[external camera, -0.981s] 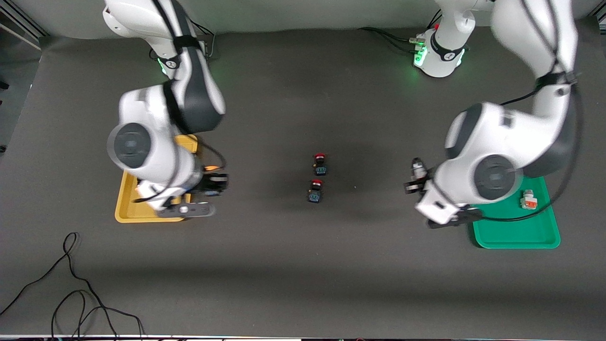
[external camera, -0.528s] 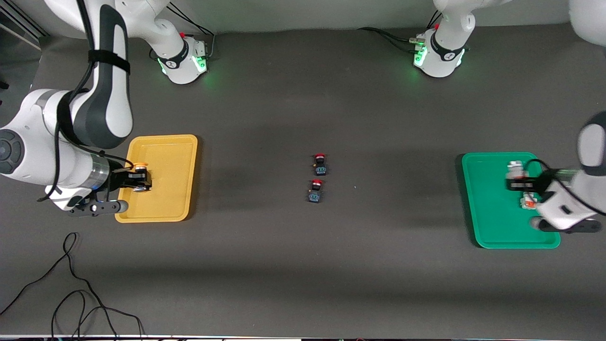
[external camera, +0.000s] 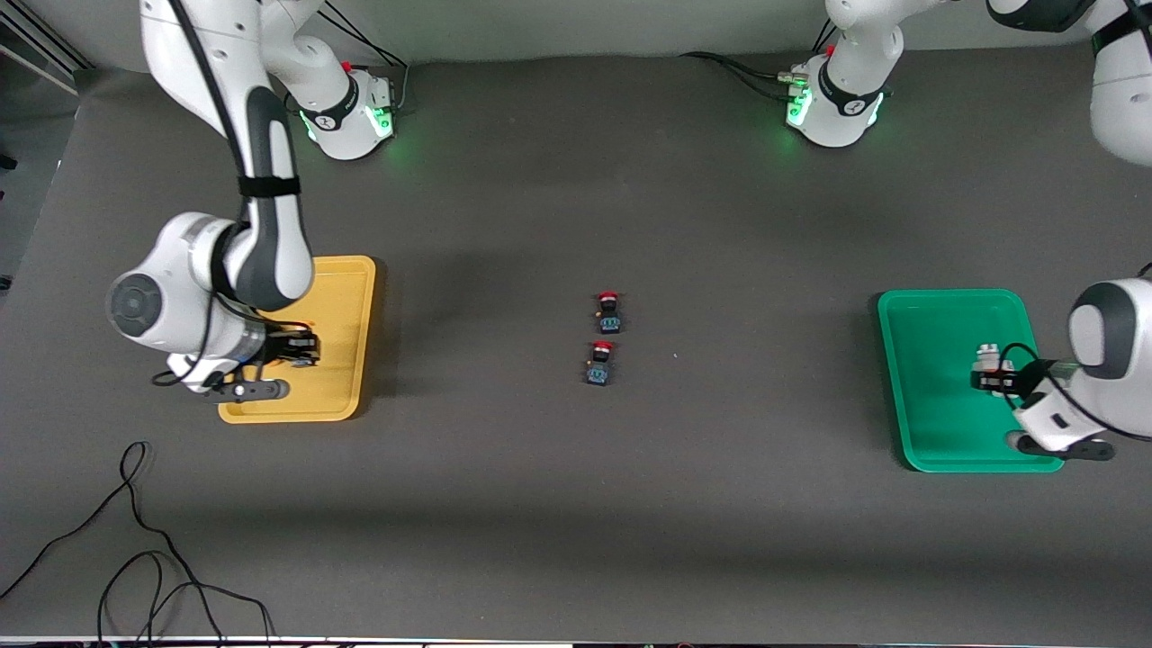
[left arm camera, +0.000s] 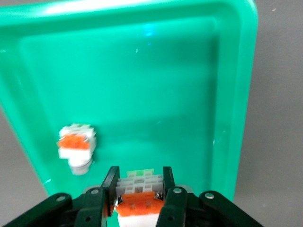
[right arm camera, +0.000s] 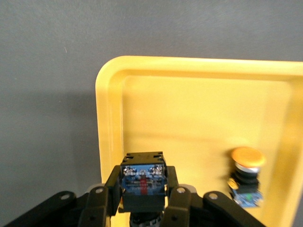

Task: Place green and yellow buttons in trays
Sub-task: 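Carry the button to the yellow tray while the left gripper carries the block, then lower and release the button with the right gripper while the left gripper releases the block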

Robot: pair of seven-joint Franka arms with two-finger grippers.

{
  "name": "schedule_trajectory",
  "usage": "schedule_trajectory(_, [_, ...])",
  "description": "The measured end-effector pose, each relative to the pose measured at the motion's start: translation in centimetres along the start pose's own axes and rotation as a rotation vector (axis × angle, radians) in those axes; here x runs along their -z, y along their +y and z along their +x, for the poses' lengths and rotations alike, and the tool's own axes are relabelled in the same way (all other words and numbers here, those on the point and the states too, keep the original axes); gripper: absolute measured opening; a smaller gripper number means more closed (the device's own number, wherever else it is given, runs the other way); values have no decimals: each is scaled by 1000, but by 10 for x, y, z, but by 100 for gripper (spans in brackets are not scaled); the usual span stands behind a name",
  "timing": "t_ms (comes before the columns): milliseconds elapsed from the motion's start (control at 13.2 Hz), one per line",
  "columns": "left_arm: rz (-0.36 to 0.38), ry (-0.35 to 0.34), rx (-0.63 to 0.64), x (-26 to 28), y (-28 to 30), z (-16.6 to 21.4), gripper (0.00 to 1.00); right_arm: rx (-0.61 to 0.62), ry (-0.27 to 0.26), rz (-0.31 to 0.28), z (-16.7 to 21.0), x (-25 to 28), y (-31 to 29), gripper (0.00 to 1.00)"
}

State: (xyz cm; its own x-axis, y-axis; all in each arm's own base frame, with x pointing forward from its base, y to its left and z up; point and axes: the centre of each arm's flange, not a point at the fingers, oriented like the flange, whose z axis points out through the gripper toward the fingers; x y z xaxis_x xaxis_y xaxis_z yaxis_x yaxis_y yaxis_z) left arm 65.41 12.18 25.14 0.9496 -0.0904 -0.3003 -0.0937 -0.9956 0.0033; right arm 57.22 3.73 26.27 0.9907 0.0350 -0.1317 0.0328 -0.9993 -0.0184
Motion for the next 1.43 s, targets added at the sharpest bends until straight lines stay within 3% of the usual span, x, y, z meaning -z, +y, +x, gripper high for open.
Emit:
schedule_trajectory(226, [-6, 21, -17, -42, 8, 3, 41, 12, -26, -11, 2, -44, -7, 41])
schedule_trajectory(453, [-8, 28, -13, -64, 5, 2, 41, 7, -38, -30, 4, -56, -4, 41])
schedule_trajectory(604, [-8, 34, -12, -68, 4, 3, 42, 2, -36, -27, 5, -53, -1, 57])
schedule_trajectory(755, [-7, 38, -11, -66, 4, 3, 58, -1, -50, -8, 7, -44, 0, 80])
schedule_trajectory(906, [-1, 42, -9, -55, 2, 2, 82, 4, -65, 23, 14, -15, -1, 100])
schedule_trajectory(981, [2, 29, -6, -40, 1, -2, 94, 9, -69, 38, 19, 7, -2, 100])
schedule_trajectory(1057, [8, 13, -1, -16, 0, -10, 100, 14, -73, 55, 22, 31, -2, 100])
schedule_trajectory(1208, [29, -2, 12, 52, 1, -37, 100, 33, -77, 77, 26, 80, -3, 100])
schedule_trajectory(1434, [62, -14, 25, 159, 19, -97, 100, 77, -58, 61, 23, 148, -17, 100])
